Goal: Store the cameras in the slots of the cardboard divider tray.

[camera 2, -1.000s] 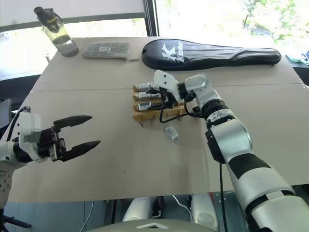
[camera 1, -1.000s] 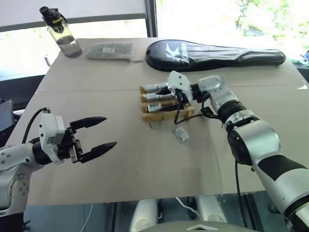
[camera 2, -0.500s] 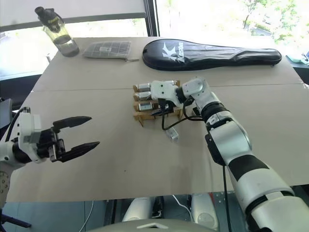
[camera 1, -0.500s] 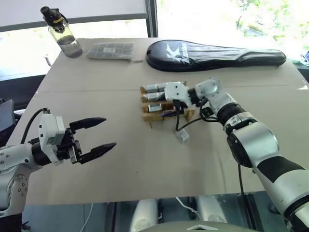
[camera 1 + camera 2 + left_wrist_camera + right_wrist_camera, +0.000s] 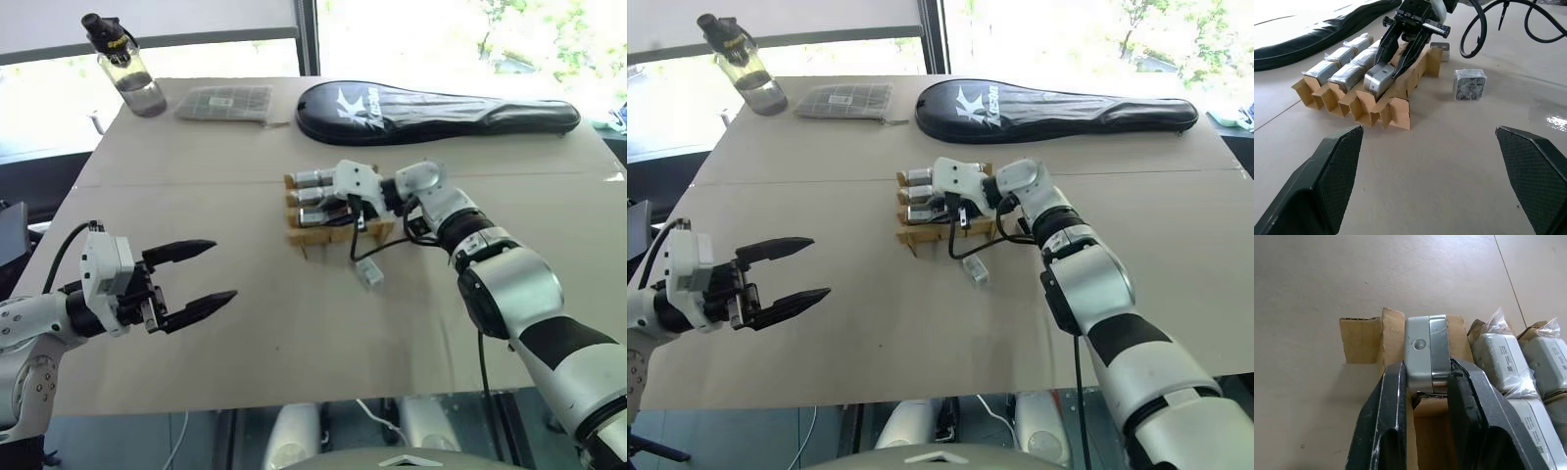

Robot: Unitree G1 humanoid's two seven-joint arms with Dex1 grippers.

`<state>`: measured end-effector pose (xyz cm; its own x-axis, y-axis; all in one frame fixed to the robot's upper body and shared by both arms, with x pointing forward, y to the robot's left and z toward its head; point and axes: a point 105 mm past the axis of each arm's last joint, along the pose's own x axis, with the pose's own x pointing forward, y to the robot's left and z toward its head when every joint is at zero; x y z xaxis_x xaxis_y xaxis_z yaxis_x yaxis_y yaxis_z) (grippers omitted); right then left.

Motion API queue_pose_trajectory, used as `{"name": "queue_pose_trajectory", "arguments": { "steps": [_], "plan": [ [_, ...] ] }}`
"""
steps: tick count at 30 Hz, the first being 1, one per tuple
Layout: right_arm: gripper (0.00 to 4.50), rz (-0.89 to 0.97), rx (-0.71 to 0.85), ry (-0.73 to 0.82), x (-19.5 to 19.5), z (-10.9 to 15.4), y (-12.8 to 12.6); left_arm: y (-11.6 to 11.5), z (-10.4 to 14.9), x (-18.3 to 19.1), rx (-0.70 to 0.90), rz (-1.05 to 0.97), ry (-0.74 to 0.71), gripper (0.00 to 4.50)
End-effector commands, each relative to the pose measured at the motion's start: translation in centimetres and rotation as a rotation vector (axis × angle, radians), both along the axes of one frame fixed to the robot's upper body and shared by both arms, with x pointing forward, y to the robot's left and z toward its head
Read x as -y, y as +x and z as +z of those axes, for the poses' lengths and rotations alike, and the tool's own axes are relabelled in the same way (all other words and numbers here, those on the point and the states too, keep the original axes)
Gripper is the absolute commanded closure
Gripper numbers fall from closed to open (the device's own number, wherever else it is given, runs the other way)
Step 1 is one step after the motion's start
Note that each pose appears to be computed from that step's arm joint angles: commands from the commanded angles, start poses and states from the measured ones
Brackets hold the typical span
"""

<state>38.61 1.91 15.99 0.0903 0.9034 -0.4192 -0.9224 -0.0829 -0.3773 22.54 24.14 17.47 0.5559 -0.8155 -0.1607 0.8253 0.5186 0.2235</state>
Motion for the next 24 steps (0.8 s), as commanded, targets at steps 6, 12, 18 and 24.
{"name": "queue_pose_trajectory", "arguments": {
  "steps": [6,12,18,24],
  "plan": [
    [3.89,-0.065,-0.088,-0.040,-0.5,0.4,0.5,-0.3,0.4,0.6,0.031,-0.020,-0.002,0.00],
    [3.89,-0.054,0.035,-0.091,-1.8,0.6,0.6,-0.8,0.3,0.6,0.031,-0.006,-0.007,0.00],
    [3.89,0.005,0.149,-0.107,-2.7,1.2,0.2,-1.0,0.1,0.5,0.030,0.004,-0.012,0.00],
    [2.55,0.003,0.189,-0.094,-3.1,2.0,0.4,-0.9,0.1,0.5,0.034,0.005,-0.014,0.00]
  ]
}}
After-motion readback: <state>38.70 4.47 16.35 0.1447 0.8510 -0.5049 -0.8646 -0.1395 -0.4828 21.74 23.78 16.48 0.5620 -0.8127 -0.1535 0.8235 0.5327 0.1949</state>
